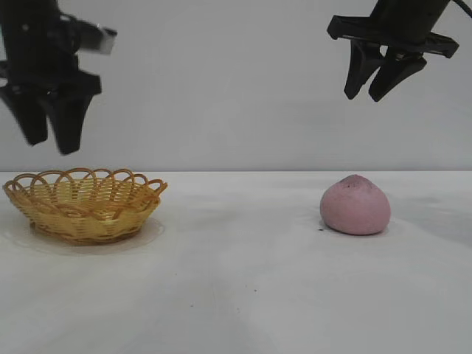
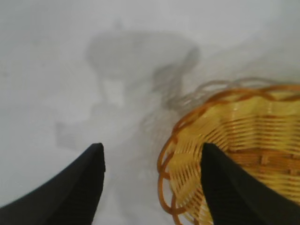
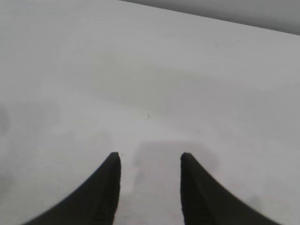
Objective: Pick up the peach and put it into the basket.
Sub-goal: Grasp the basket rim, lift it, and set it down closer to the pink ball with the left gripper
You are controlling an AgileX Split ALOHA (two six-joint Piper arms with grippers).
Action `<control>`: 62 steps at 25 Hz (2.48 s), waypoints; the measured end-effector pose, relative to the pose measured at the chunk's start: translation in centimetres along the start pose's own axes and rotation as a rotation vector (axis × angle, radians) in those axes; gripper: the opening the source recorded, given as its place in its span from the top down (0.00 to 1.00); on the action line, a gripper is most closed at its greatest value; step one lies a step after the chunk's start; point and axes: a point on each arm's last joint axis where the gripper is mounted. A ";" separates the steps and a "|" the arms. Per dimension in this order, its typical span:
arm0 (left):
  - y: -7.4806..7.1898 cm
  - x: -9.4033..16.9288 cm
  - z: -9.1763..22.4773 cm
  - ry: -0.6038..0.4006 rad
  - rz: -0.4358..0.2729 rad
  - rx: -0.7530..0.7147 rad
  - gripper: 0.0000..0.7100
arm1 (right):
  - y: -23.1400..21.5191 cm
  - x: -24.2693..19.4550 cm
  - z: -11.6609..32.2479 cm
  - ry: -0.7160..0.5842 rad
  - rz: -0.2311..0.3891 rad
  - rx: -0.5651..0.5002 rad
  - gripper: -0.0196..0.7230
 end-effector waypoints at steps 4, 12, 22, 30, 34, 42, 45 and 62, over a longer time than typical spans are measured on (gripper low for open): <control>-0.1 -1.7 0.4 0.054 0.010 -0.012 0.47 | 0.0 0.0 0.1 0.007 -0.005 0.000 0.62; -0.9 -3.2 0.7 0.107 0.081 0.093 0.89 | 0.1 0.0 0.1 0.013 -0.009 0.000 0.62; -3.5 -1.1 -0.4 0.025 0.407 0.510 1.00 | 0.2 0.0 0.3 0.029 -0.020 0.000 0.62; -5.4 -3.0 5.4 0.082 0.521 0.678 1.00 | 0.2 0.0 0.3 0.029 -0.021 0.000 0.62; -6.1 -2.4 6.5 0.052 0.533 0.660 1.00 | 0.2 0.0 0.3 0.028 -0.020 0.000 0.62; -6.1 -2.4 6.6 0.049 0.539 0.650 0.92 | 0.2 0.0 0.3 0.028 -0.020 0.000 0.62; -6.1 -2.3 6.6 0.048 0.541 0.649 0.71 | 0.2 0.0 0.3 0.028 -0.020 0.000 0.62; -0.1 1.3 6.7 -0.097 0.351 0.447 0.45 | 1.2 -0.1 0.0 0.031 -0.038 0.019 0.62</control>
Point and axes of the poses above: a point on each arm's last joint axis where the gripper is mounted, x pointing back along that axis away from the gripper, y along the wrist's bending axis when the last joint is at zero, z = x × y, and after that the axes turned 15 degrees about x, right-handed
